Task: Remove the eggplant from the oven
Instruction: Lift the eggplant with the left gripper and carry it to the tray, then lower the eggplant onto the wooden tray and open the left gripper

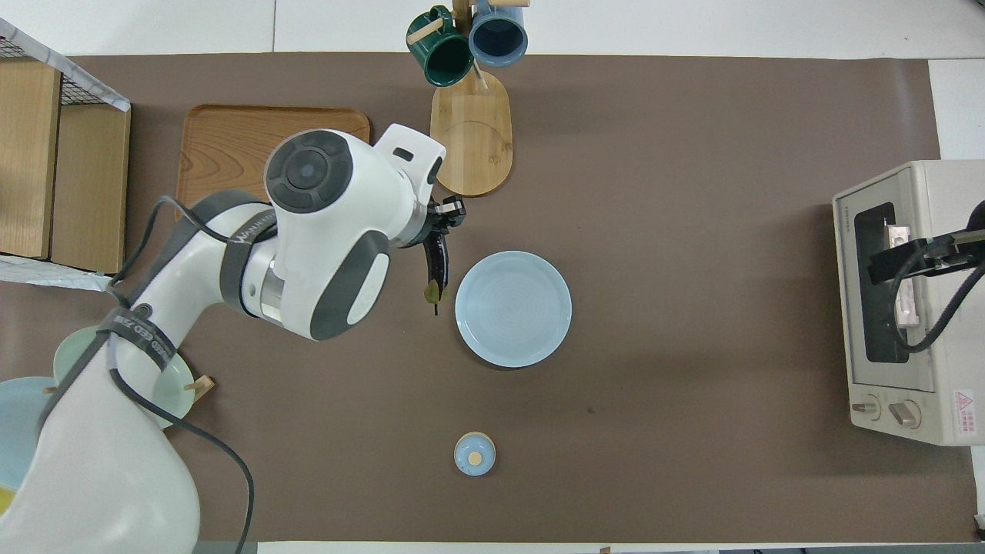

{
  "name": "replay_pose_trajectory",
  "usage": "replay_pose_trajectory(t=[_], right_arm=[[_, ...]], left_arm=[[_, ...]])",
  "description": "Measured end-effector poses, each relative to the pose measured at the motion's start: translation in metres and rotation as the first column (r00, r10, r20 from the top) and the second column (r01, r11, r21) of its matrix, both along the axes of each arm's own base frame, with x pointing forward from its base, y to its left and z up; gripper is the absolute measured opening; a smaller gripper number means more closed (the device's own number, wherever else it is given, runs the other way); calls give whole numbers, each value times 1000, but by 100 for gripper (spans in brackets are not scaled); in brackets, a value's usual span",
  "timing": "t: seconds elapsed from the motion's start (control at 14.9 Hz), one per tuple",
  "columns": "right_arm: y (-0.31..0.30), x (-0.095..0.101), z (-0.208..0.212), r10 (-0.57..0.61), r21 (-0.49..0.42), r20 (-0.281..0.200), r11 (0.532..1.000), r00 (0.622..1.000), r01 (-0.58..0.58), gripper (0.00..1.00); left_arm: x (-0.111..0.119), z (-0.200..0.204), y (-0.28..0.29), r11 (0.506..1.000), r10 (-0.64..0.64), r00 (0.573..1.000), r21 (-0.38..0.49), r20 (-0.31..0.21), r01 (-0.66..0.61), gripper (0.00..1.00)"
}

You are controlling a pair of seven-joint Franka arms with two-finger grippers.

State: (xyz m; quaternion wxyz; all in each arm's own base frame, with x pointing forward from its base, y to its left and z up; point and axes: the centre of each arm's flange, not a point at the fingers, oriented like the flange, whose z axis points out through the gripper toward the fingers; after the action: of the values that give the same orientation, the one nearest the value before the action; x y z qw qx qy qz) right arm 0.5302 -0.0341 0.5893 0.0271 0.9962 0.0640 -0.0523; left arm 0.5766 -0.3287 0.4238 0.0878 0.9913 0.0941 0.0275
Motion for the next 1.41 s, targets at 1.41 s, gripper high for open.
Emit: replay_pose_trajectory(t=[1.41], right_arm=[[5, 5, 6, 4, 1, -3, 1000, 1000, -4, 100]], left_arm=[[148, -91, 192, 979, -182, 979, 105, 96, 172, 38]])
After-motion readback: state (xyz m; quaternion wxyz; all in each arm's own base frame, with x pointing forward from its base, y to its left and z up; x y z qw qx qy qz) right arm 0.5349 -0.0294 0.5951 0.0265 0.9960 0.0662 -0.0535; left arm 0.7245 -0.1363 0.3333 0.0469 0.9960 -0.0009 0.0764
